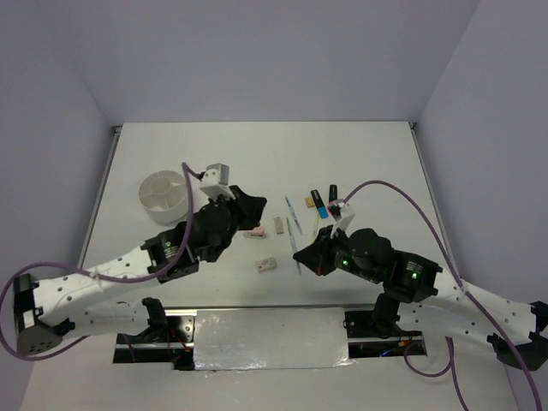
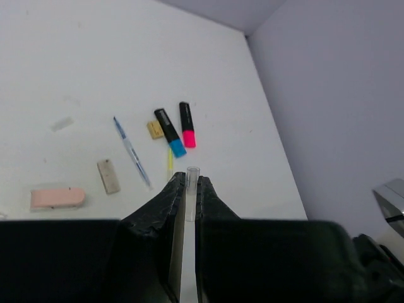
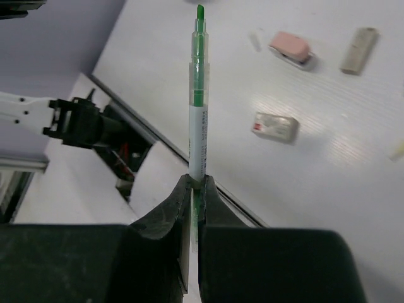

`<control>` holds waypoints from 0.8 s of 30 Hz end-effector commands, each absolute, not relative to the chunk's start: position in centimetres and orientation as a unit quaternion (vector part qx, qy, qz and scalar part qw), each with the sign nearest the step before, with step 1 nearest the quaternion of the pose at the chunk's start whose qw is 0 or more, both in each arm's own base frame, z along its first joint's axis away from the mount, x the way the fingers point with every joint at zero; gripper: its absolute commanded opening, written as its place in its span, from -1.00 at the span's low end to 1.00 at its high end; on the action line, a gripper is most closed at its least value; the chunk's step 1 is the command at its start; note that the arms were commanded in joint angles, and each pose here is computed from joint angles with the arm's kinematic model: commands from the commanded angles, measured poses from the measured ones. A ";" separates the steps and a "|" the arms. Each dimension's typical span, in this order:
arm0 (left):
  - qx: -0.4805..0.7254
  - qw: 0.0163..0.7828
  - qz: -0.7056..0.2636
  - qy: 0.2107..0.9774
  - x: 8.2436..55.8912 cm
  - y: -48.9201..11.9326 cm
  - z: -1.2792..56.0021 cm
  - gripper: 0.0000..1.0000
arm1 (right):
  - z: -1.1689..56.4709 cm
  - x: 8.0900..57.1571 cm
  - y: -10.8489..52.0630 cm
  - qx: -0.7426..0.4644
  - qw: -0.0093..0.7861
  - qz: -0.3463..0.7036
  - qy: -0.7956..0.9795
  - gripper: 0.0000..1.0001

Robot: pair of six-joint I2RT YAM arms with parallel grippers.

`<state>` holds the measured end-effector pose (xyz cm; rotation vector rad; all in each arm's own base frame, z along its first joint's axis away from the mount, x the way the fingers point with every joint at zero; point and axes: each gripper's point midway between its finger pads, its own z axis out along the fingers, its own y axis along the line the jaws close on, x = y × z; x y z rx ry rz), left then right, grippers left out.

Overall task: Sort the stationery into containers
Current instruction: Close the pen cap on the pen.

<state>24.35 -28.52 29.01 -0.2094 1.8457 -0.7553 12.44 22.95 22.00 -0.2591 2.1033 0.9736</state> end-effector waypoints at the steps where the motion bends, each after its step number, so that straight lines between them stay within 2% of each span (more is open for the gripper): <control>1: -0.089 0.600 -0.359 0.709 24.2 -26.7 33.6 -1.00 | 26.0 11.9 27.1 -0.127 0.413 0.479 0.764 -1.00; 4: -0.058 0.619 -0.402 0.672 22.7 -26.1 35.5 -1.00 | 26.2 11.9 29.1 -0.119 0.417 0.488 0.758 -1.00; 10: -0.040 0.624 -0.438 0.646 21.3 -25.4 36.5 -1.00 | 27.9 10.5 32.4 -0.139 0.450 0.468 0.748 -1.00; 14: -0.044 0.618 -0.449 0.644 20.9 -25.2 36.5 -1.00 | 27.9 11.0 32.1 -0.111 0.473 0.438 0.756 -1.00; 24: -0.058 0.606 -0.452 0.652 20.8 -25.0 36.0 -1.00 | 29.5 11.1 31.3 -0.096 0.496 0.446 0.738 -1.00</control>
